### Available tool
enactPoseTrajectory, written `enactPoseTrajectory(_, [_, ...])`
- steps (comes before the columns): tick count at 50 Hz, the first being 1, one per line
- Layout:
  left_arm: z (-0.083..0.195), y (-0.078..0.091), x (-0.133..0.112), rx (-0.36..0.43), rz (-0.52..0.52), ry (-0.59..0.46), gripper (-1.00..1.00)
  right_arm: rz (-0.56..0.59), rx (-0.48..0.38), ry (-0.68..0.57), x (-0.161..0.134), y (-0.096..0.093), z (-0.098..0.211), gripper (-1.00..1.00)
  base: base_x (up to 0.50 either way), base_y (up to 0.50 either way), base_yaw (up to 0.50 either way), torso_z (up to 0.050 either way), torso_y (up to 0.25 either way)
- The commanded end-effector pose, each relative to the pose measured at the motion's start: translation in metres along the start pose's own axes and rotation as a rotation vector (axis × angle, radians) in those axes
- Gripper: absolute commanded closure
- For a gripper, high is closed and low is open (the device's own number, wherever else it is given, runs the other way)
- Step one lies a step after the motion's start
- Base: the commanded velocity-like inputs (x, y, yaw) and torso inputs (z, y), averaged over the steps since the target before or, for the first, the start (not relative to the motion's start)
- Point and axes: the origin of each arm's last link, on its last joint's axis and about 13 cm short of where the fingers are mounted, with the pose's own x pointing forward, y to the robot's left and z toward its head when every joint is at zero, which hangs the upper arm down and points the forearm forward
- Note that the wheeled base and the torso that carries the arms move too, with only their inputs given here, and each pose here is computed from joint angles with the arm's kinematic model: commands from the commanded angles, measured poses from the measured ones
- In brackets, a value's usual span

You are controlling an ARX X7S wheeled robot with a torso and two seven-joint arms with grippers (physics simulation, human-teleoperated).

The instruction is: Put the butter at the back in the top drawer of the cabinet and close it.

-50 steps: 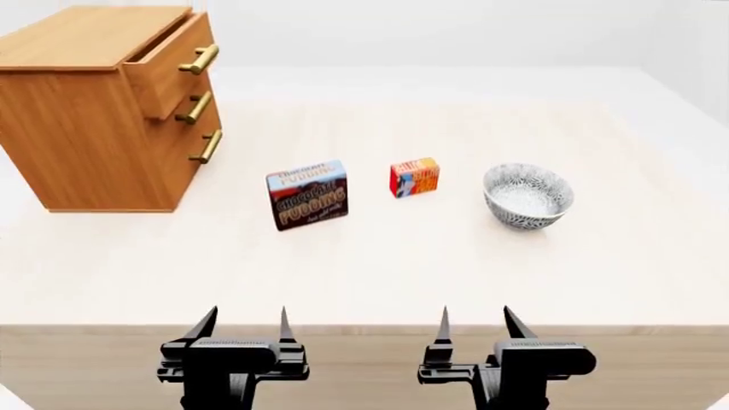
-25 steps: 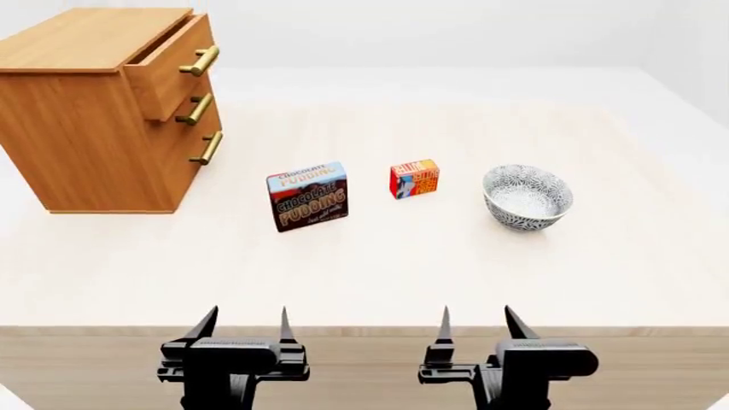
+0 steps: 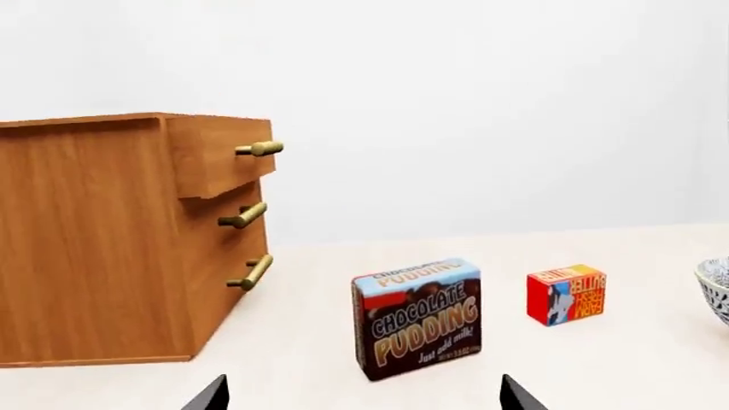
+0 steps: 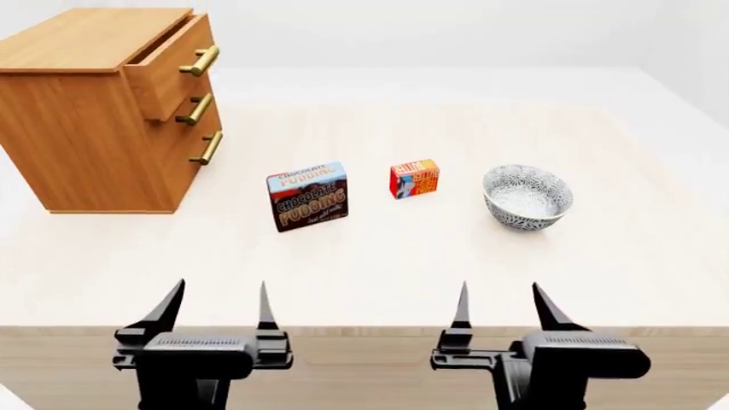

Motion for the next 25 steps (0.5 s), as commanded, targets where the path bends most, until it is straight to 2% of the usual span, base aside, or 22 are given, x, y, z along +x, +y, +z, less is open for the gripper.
enactPoseTrajectory(1, [0.023, 0.002, -0.01, 0.015, 0.0, -0.062, -1.0, 0.009, -0.006, -0.051, -0.01, 0.0, 0.021, -1.0, 0.0, 0.0, 0.0, 0.0, 0.0])
enactPoseTrajectory(9, [0.027, 0.002, -0.012, 0.012, -0.003, -0.075, -1.0, 0.022, -0.021, -0.08, -0.017, 0.001, 0.03, -1.0, 0.0, 0.0, 0.0, 0.0, 0.0])
enactPoseTrajectory(18, [0.03, 0.001, -0.014, 0.008, -0.007, -0.082, -1.0, 0.038, -0.034, -0.085, -0.019, 0.003, 0.033, -1.0, 0.0, 0.45, 0.0, 0.0, 0.0])
enactPoseTrajectory(25, [0.033, 0.0, -0.015, 0.006, -0.01, -0.087, -1.0, 0.037, -0.019, -0.109, -0.022, 0.002, 0.038, -1.0, 0.0, 0.0, 0.0, 0.0, 0.0])
